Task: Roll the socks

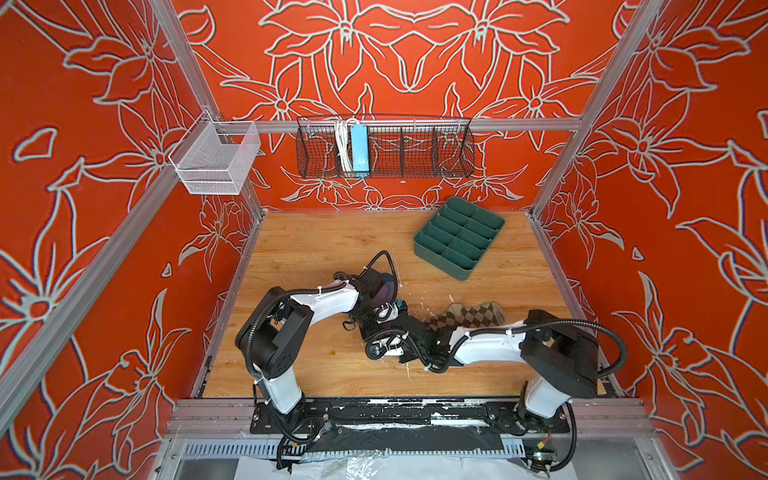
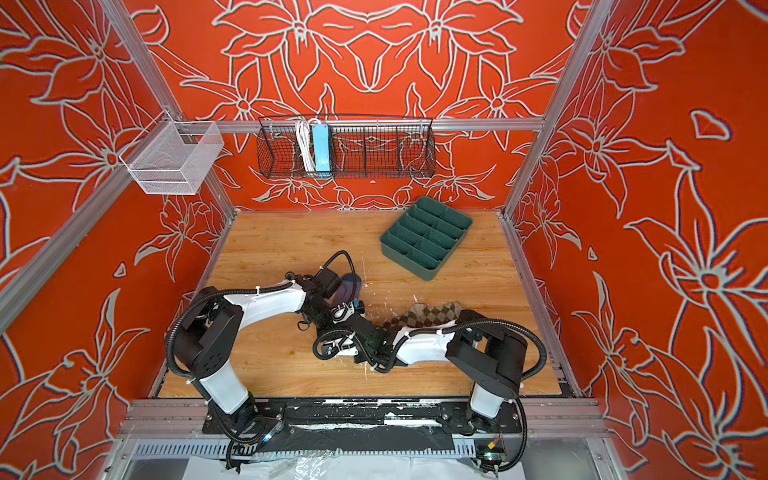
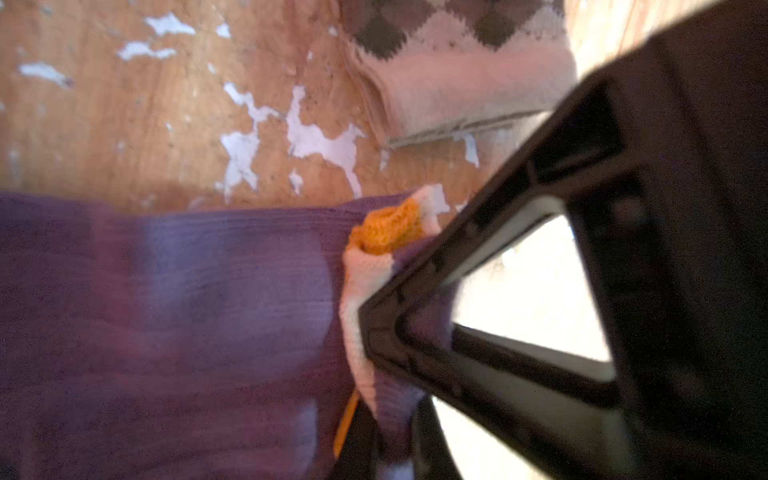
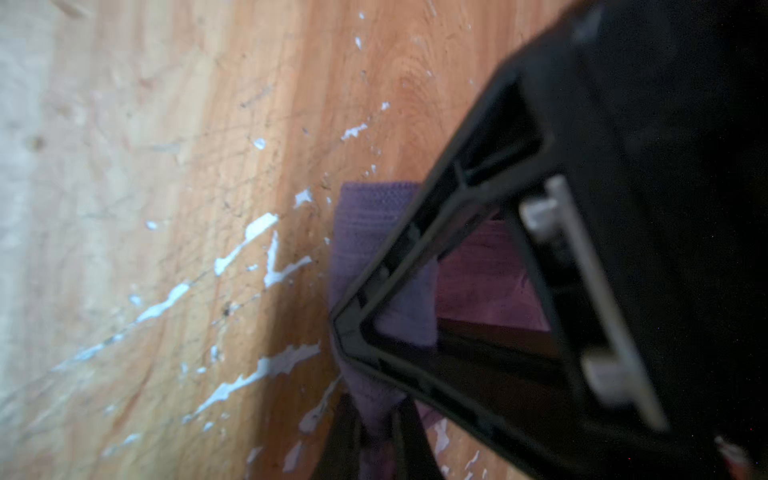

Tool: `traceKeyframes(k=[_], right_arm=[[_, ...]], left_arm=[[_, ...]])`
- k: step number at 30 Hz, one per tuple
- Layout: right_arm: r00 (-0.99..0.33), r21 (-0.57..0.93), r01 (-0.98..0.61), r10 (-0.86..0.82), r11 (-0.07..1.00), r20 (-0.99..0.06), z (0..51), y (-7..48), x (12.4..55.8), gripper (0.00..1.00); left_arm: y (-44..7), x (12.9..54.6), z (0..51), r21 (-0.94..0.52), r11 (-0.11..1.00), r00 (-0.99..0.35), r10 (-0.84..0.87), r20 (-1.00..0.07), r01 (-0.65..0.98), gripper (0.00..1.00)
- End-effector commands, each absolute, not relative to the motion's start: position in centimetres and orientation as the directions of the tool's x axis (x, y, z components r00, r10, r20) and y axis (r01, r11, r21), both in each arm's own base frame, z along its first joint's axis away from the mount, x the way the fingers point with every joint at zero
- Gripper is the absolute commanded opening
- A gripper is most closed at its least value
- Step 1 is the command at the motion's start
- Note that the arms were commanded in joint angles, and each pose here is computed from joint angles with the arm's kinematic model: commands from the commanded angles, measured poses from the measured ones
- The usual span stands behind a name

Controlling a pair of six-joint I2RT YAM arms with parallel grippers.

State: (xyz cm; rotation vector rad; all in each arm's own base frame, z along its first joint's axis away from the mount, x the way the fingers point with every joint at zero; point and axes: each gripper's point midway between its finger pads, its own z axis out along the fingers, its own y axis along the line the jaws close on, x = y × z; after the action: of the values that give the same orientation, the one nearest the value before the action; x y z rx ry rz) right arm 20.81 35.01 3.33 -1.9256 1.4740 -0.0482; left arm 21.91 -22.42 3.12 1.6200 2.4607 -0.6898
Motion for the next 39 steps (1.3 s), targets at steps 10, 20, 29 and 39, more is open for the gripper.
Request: traceKeyframes(k=[10, 20, 29, 39], right_arm=[[0.211, -0.327, -0.939, -0.927, -0.104, -0.31, -0.1, 32.1, 18.7, 0.0], [-0.015, 0.087, -0.996, -0.969, -0.007, -0.249, 0.3, 31.6, 17.0, 0.01], [-0.201, 0.342, -0.928, -0.971, 0.146, -0.13, -0.8, 31.7, 18.6, 0.07], [-0.208, 0.399, -0.907, -0.966, 0.133, -0.151, -1.9, 32.7, 19.4, 0.19]], left_arm=[[-18.1, 26.0, 13.5, 0.256, 0.543, -0.272, 0.708, -0.652, 0.8, 0.46], [-13.3, 20.5, 22.8, 0.509, 0.519, 0.008, 0.695, -0.719, 0.686, 0.57], [-16.1, 14.6, 20.7, 0.409, 0.175, 0.166, 0.722, -0.672, 0.896, 0.55], [-20.9, 16.6, 11.7, 0.534, -0.021, 0.296, 0.851, -0.434, 0.845, 0.54]])
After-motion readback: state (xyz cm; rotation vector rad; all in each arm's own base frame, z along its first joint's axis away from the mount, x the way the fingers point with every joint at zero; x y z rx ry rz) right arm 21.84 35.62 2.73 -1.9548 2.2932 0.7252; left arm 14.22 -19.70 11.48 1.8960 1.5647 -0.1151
